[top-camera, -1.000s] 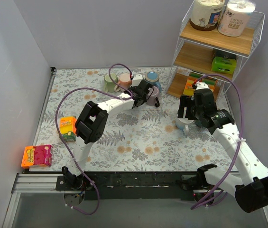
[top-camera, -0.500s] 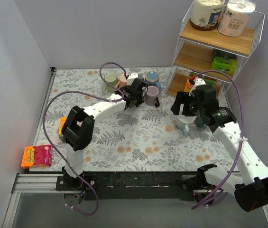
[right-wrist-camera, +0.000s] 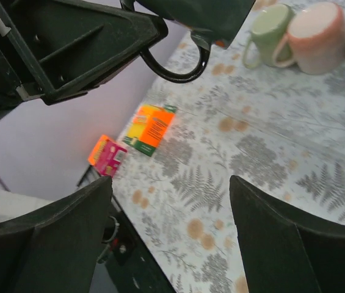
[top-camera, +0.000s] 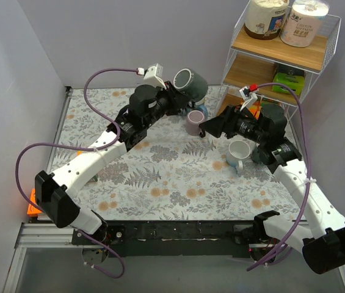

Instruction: Turn the mug right side up

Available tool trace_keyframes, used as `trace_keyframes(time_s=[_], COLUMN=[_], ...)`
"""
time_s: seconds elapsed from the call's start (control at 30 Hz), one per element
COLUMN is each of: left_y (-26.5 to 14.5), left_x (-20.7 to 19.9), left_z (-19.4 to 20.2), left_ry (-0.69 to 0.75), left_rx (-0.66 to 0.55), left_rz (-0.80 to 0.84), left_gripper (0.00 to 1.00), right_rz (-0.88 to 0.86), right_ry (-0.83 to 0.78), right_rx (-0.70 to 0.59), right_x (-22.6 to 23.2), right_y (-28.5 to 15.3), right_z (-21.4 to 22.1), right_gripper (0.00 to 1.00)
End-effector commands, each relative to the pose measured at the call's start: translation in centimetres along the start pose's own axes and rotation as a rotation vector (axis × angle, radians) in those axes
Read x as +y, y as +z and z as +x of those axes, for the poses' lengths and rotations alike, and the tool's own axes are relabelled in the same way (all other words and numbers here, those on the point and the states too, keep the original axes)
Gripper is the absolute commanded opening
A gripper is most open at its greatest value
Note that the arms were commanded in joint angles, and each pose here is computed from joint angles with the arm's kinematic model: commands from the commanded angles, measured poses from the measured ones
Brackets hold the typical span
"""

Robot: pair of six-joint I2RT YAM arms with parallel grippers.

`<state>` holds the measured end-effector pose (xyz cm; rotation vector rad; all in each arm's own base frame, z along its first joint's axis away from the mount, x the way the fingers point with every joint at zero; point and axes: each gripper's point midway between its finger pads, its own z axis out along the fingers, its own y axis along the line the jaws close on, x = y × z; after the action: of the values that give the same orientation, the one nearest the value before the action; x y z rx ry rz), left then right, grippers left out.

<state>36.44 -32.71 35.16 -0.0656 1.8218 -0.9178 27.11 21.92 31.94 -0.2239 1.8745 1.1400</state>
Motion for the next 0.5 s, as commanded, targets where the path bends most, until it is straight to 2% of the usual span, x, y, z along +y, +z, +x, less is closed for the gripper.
trace_keyframes(time_s=[0.0, 0.17, 0.37, 0.47], left_y=[-5.0, -8.6, -11.4, -12.5], left_x=[-9.5, -13.7, -16.6, -18.0], left_z=[-6.0, -7.7, -9.1, -9.1], left_ry=[-0.011, -0.016, -0.046, -0.052], left_rx=[-0.153, -0.19, -0.2, -0.167], left_rz=[0.416, 0.647, 0.804, 0.883], left_gripper=[0.0, 0.0, 0.0, 0.0], right_rz=[-0.327, -0.451, -0.537, -0.571], right_ry=[0.023, 0.03, -0.008, -0.044], right_rx=[-0.114, -0.188, -0.266, -0.317], right_x=[6.8, 9.6, 11.9, 12.7], right_y=[-0.8, -1.4, -2.8, -3.8], right_z=[-3.6, -6.2, -7.9, -8.3], right_gripper=[0.84, 0.86, 0.86, 0.85])
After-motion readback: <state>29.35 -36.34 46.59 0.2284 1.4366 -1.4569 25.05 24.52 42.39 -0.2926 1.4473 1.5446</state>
